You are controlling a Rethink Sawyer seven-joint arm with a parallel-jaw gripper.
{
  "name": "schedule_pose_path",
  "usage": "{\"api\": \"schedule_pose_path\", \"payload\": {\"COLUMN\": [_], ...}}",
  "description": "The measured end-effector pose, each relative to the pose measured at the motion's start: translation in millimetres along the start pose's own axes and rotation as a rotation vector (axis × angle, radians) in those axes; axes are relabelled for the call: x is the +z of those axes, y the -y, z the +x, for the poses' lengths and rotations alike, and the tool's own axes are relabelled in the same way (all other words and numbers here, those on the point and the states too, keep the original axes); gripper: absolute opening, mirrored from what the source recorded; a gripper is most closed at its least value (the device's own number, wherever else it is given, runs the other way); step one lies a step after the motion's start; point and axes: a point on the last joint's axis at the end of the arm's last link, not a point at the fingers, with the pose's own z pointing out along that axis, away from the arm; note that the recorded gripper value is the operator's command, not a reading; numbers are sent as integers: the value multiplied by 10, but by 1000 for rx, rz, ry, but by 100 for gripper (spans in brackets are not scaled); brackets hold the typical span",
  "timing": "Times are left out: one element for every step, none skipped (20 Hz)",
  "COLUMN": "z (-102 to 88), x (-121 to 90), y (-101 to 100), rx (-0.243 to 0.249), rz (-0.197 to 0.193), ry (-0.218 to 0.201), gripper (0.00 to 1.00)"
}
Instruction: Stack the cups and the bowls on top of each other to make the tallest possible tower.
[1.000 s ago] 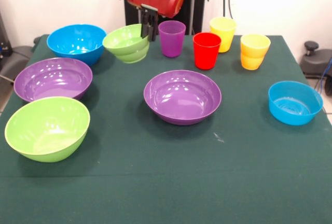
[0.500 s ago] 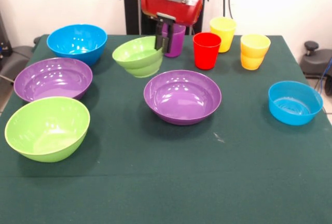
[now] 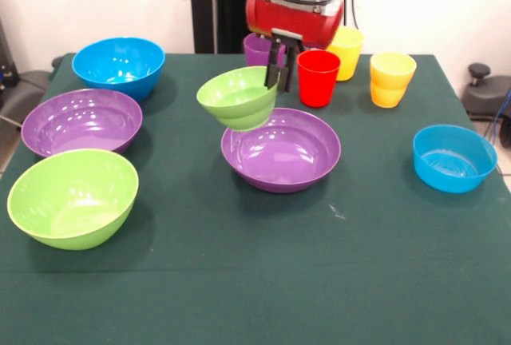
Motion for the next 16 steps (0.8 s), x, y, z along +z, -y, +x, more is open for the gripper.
{"api": "schedule_pose_path", "payload": {"z": [5, 15, 25, 35, 57, 80, 97, 113, 140, 154, 181, 200, 218, 262, 291, 316], "x": [12, 29, 46, 63, 90, 117, 137, 156, 197, 218, 264, 296, 328, 401, 448, 486], "y": [-15, -35, -55, -75, -100, -125, -134, -144, -148, -150, -150, -149, -147, -143, -141, -139], "rx": [-3, -7, -11, -15, -20, -25, -27, -29, -32, -33, -34, -34, -35, -36, -37, -38], "rz": [1, 3, 4, 6, 7, 9, 10, 11, 13, 14, 16, 17, 19, 23, 25, 27], "ry": [-1, -2, -4, -5, -9, -14, -18, -22, -29, -33, -42, -49, -54, -69, -78, -85], "gripper": [0, 0, 0, 0, 0, 0, 0, 0, 0, 0, 0, 0, 0, 0, 0, 0]}}
